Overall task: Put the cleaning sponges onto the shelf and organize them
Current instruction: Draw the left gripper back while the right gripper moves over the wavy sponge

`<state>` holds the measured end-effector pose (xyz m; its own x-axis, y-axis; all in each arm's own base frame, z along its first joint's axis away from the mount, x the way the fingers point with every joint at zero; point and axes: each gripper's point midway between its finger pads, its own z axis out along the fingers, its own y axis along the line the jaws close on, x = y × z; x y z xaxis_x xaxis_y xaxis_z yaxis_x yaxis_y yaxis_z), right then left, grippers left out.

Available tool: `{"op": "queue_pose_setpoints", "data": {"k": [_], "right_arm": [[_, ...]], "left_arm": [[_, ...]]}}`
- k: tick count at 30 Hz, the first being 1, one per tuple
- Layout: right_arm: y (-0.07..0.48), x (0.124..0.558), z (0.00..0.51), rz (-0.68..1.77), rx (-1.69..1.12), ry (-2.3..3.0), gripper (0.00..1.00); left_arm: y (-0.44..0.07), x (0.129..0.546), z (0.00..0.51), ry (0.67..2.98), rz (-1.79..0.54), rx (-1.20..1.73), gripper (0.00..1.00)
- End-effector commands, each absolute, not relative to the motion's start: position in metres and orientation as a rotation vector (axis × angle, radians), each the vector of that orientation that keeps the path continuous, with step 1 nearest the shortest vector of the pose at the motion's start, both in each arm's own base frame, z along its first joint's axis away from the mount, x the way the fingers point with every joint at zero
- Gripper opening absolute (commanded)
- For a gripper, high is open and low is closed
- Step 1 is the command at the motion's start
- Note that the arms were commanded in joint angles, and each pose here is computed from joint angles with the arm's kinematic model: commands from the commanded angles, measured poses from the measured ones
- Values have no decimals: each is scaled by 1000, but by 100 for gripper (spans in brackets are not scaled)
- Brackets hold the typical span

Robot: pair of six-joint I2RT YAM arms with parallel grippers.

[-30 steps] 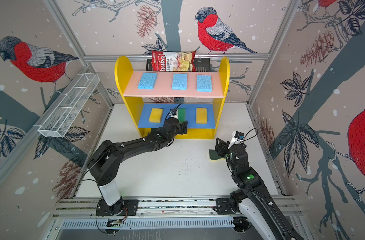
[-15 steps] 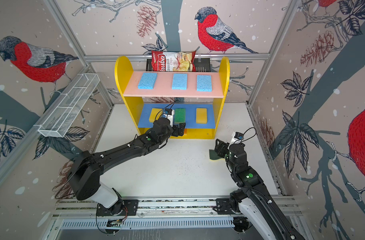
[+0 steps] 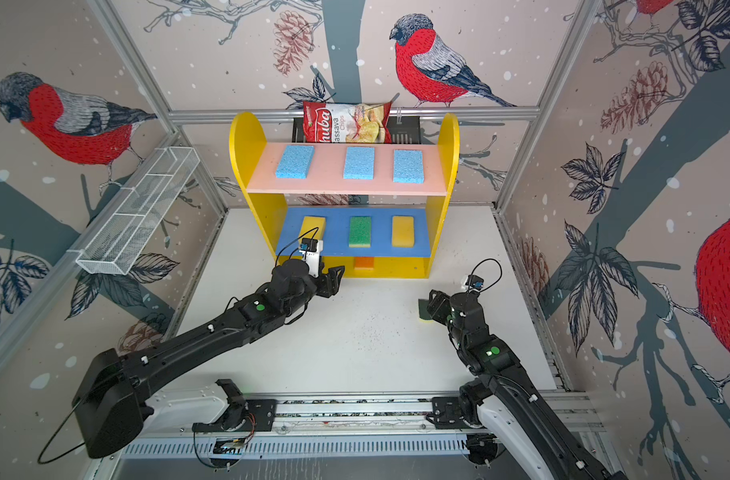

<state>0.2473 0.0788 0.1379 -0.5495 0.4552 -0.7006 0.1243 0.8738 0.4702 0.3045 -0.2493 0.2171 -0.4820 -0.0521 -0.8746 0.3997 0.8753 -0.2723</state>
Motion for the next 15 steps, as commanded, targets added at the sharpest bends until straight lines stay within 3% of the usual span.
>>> {"op": "queue_pose_setpoints", "data": {"k": [1, 6, 15], "right_arm": [[76, 244, 123, 473, 507, 2149, 72], [72, 239, 105, 451, 590, 2189, 81], [51, 244, 91, 236, 724, 2223, 84]], "left_arm": [[-245, 291, 203, 2052, -594, 246, 67], [-220, 275, 165, 2135, -546, 177, 77], [-184, 255, 146, 2115, -546, 28, 74]]}}
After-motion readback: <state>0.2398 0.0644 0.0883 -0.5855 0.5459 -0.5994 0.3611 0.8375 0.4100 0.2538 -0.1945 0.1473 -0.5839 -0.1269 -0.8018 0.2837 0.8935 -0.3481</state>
